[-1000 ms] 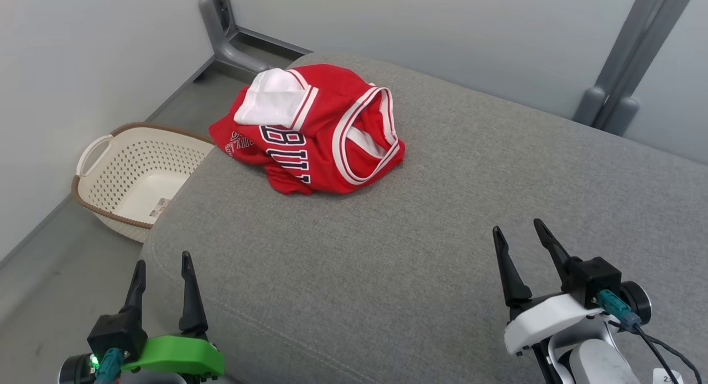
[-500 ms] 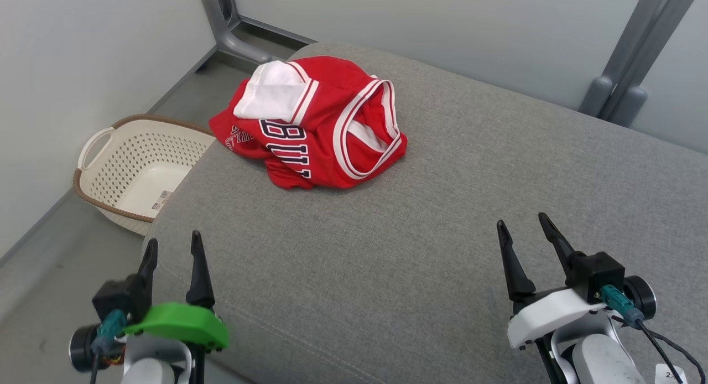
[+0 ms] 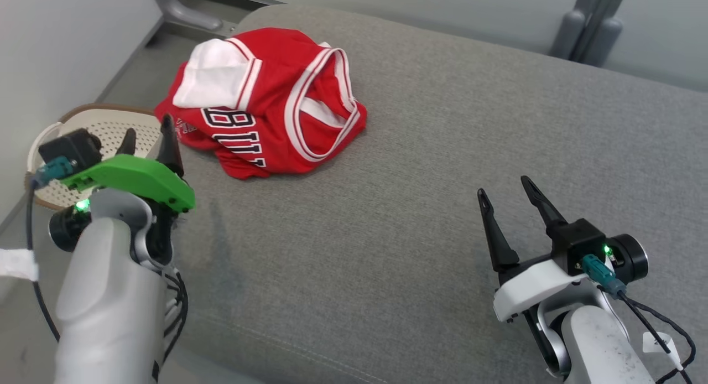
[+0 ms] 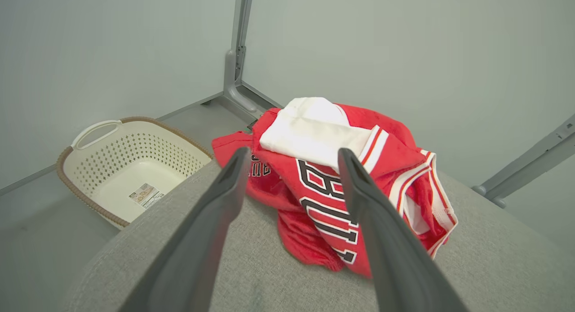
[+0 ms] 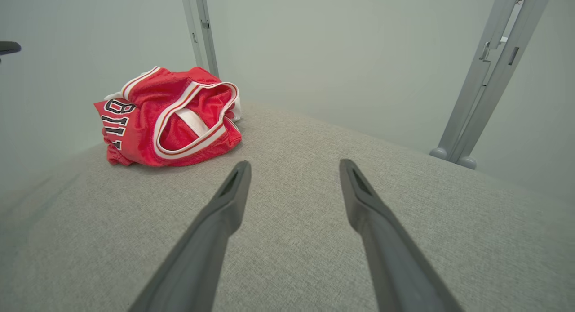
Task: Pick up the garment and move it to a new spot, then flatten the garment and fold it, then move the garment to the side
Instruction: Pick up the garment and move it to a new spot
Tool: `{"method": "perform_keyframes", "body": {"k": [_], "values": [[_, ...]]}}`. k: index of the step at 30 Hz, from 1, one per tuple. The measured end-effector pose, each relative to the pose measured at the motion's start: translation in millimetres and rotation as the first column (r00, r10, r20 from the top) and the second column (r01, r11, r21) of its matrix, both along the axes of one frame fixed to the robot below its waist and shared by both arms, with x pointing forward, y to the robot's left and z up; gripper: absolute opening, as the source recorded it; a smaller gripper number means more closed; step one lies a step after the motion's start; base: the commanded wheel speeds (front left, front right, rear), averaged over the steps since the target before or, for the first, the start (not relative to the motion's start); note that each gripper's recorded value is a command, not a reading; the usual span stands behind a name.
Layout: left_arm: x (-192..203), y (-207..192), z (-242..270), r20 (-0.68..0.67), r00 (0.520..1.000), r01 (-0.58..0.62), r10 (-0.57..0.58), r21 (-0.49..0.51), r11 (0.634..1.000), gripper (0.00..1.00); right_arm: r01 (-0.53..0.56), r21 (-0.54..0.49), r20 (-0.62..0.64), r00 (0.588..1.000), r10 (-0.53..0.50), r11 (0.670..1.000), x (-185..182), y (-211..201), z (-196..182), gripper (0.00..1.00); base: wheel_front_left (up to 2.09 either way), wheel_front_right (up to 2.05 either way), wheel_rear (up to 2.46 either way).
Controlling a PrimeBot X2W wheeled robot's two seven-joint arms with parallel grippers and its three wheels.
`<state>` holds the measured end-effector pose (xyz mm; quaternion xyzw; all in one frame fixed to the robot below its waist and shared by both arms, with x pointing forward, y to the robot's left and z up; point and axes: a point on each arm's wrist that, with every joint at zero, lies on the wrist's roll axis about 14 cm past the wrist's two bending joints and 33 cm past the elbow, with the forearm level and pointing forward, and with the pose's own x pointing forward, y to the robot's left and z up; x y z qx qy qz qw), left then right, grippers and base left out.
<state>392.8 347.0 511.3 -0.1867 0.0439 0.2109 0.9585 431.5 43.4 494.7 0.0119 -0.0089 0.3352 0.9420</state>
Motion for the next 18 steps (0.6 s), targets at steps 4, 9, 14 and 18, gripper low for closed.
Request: {"method": "perform_keyframes", "body": {"k": [4,9,14,18], "values": [[28.2,2.8,-15.7,-0.075,0.997,0.013,-0.018,-0.065,0.998,1.00,0.034,-0.024,-0.017,0.999,-0.034,0.999,6.2,-13.6,-9.1,1.00,0.00,0.00,0.00],[51.6,1.5,-49.4,-0.184,0.982,0.001,-0.032,-0.166,0.986,1.00,0.081,-0.047,-0.037,0.996,-0.082,0.996,14.5,-32.4,-21.0,1.00,0.00,0.00,0.00],[65.1,-5.8,-83.8,-0.288,0.955,0.009,-0.067,-0.200,0.980,1.00,0.130,-0.063,-0.074,0.988,-0.134,0.990,17.9,-52.7,-37.2,1.00,0.00,0.00,0.00],[72.7,-13.8,-111.0,-0.354,0.932,-0.015,-0.071,-0.234,0.972,1.00,0.170,-0.083,-0.106,0.978,-0.178,0.982,17.4,-70.4,-50.5,1.00,0.00,0.00,0.00]]}}
